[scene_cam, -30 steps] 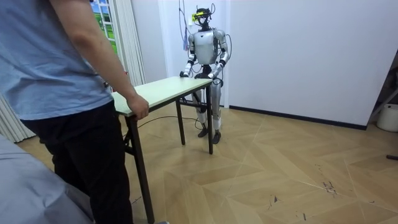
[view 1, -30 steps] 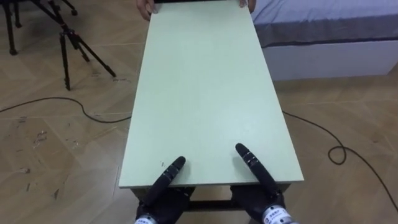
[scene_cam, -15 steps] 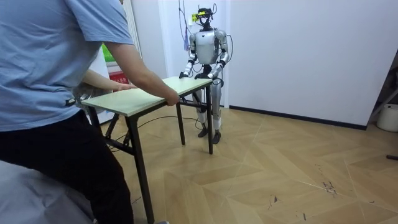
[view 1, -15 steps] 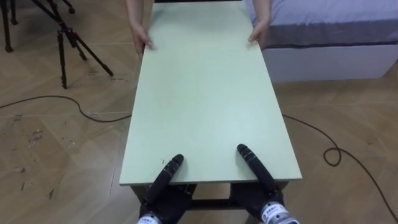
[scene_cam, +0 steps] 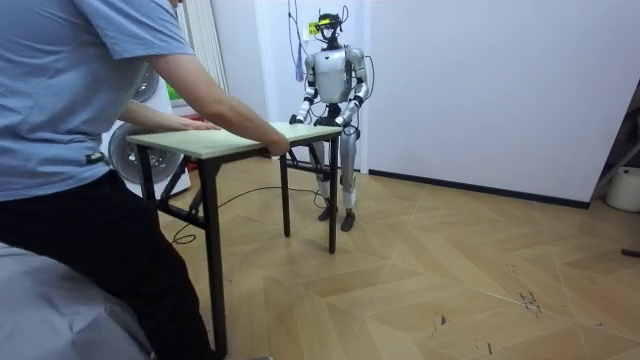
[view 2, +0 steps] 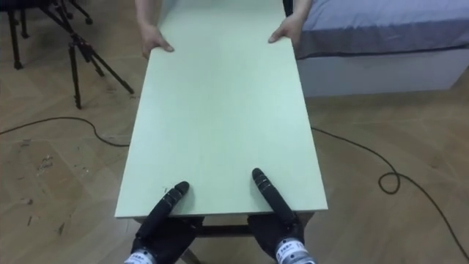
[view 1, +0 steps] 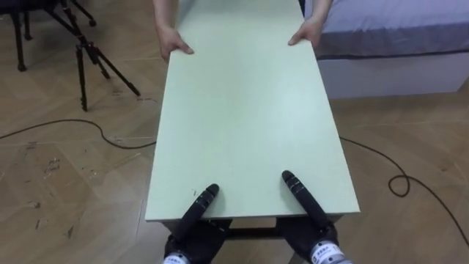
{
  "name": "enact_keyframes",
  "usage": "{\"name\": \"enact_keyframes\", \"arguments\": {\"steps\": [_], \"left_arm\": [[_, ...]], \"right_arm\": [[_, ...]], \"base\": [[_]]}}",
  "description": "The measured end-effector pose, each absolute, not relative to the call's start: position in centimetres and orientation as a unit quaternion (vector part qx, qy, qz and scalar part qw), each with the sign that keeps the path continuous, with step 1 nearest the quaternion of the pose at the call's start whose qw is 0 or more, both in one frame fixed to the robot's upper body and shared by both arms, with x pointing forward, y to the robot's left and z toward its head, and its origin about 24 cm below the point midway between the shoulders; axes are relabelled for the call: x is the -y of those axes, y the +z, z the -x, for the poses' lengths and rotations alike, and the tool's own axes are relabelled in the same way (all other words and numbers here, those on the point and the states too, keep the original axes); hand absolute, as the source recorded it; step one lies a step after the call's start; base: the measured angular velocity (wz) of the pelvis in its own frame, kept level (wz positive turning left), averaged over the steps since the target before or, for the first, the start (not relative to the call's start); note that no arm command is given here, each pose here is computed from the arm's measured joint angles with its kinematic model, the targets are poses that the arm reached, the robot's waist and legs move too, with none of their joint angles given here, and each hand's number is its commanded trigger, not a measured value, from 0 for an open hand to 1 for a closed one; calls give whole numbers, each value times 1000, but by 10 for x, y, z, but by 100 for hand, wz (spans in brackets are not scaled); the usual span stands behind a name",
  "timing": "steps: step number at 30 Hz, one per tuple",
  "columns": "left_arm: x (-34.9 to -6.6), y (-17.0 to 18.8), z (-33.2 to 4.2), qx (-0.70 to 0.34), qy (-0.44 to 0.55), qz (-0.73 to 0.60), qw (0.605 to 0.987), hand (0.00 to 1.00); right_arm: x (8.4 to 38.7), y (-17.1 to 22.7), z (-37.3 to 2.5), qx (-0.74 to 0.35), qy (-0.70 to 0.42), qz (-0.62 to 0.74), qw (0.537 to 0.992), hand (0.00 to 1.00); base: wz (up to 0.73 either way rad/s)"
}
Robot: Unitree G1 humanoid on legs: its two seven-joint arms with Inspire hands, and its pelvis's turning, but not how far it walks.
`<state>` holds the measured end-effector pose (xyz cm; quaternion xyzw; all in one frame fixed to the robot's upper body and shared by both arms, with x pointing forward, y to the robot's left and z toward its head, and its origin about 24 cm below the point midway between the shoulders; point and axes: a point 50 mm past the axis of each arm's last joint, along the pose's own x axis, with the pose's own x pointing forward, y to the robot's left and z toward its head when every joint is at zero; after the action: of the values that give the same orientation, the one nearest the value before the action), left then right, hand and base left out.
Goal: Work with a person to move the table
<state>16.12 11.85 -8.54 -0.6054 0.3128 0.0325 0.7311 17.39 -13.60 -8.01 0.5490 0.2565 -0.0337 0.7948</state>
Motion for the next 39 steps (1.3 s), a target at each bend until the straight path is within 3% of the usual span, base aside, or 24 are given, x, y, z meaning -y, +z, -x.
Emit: {"name": "enact_keyframes", "arguments": {"steps": [13, 39], "left_arm": [[-124, -69, -153, -286, -9, 532, 797, 100], [-117, -43, -155, -246, -29, 536, 807, 100]], "right_arm": [[136, -66, -159, -227, -19, -556, 800, 100], [134, -41, -158, -200, -25, -555, 807, 100]], "base": [[-1], [0]]}}
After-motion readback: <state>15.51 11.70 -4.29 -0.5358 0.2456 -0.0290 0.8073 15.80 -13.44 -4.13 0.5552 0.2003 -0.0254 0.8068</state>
